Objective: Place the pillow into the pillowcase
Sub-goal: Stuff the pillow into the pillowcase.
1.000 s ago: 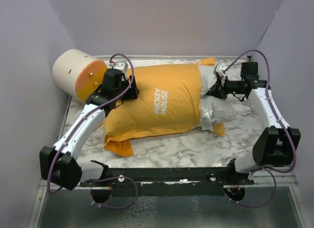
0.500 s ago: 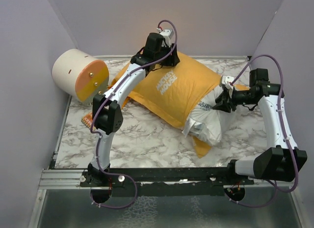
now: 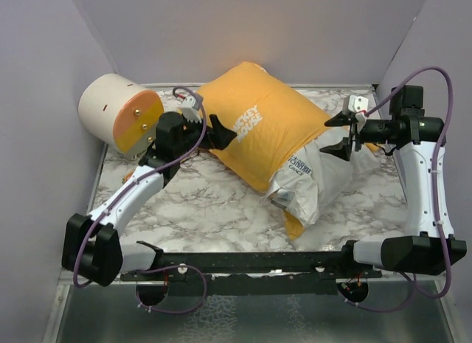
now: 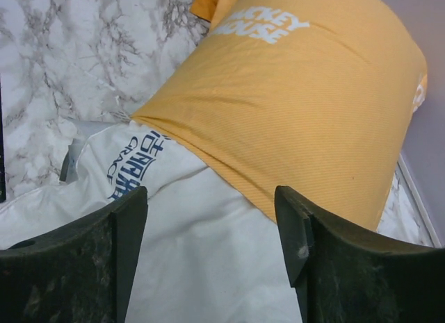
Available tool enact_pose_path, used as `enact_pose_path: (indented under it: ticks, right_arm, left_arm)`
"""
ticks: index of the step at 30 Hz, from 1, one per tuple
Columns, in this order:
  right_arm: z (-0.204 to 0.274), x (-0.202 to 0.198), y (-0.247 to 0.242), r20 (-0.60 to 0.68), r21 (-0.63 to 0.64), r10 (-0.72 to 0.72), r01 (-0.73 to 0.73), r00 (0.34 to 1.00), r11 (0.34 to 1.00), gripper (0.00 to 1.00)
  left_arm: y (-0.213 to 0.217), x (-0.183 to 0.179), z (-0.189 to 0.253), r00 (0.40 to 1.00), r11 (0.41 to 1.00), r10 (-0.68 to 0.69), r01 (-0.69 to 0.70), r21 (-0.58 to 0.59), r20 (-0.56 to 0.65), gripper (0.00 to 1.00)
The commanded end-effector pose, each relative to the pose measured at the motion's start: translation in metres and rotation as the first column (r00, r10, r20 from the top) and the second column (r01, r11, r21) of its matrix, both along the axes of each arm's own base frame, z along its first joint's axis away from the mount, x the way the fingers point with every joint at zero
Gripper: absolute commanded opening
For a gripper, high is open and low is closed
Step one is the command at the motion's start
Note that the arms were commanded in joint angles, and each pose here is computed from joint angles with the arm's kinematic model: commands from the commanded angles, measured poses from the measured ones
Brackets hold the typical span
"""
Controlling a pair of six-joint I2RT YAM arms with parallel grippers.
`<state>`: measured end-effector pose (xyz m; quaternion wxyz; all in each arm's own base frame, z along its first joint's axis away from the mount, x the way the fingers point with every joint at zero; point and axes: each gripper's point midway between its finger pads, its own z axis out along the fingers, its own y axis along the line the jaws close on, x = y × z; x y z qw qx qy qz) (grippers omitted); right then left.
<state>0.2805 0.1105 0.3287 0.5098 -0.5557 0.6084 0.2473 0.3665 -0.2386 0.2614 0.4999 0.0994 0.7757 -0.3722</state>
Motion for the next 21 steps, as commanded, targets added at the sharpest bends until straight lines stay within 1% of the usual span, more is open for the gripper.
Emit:
enact_pose_path:
  ticks: [1,4,8,9,11,15,19,21]
  right_arm:
    - [0.010,-0.021,0.022,0.131,0.088,0.129,-0.141,0.983,0.986,0.77]
    - [-0.001,-0.039,0.038,0.195,0.083,0.230,-0.249,0.954,0.965,0.86]
    - [-0.016,-0.054,0.058,0.149,0.074,0.329,-0.342,0.933,0.937,0.86]
    - [-0.020,-0.059,0.061,0.145,0.074,0.353,-0.366,0.924,0.928,0.85]
    - [-0.027,-0.066,0.068,0.125,0.073,0.389,-0.400,0.913,0.914,0.80]
    - [-0.046,-0.079,0.082,0.063,0.032,0.454,-0.456,0.889,0.889,0.72]
    - [-0.069,-0.094,0.098,0.004,-0.017,0.502,-0.502,0.865,0.865,0.66]
    - [-0.083,-0.100,0.106,-0.030,-0.053,0.507,-0.508,0.862,0.860,0.64]
  left_arm:
    - [-0.014,-0.052,-0.015,0.991,0.972,-0.127,0.116,-0.203,-0.041,0.92]
    - [-0.030,-0.083,-0.029,0.972,0.951,-0.201,0.162,-0.264,-0.125,0.87]
    - [-0.062,-0.122,-0.047,0.959,0.944,-0.237,0.190,-0.270,-0.153,0.86]
    - [-0.068,-0.130,-0.054,0.955,0.943,-0.242,0.190,-0.273,-0.170,0.85]
    - [-0.078,-0.143,-0.069,0.944,0.937,-0.250,0.179,-0.300,-0.217,0.81]
    - [-0.090,-0.163,-0.093,0.931,0.914,-0.235,0.115,-0.389,-0.278,0.81]
    - [-0.109,-0.173,-0.112,0.930,0.928,-0.197,0.075,-0.364,-0.311,0.82]
    - [-0.118,-0.172,-0.116,0.939,0.926,-0.166,0.043,-0.374,-0.302,0.82]
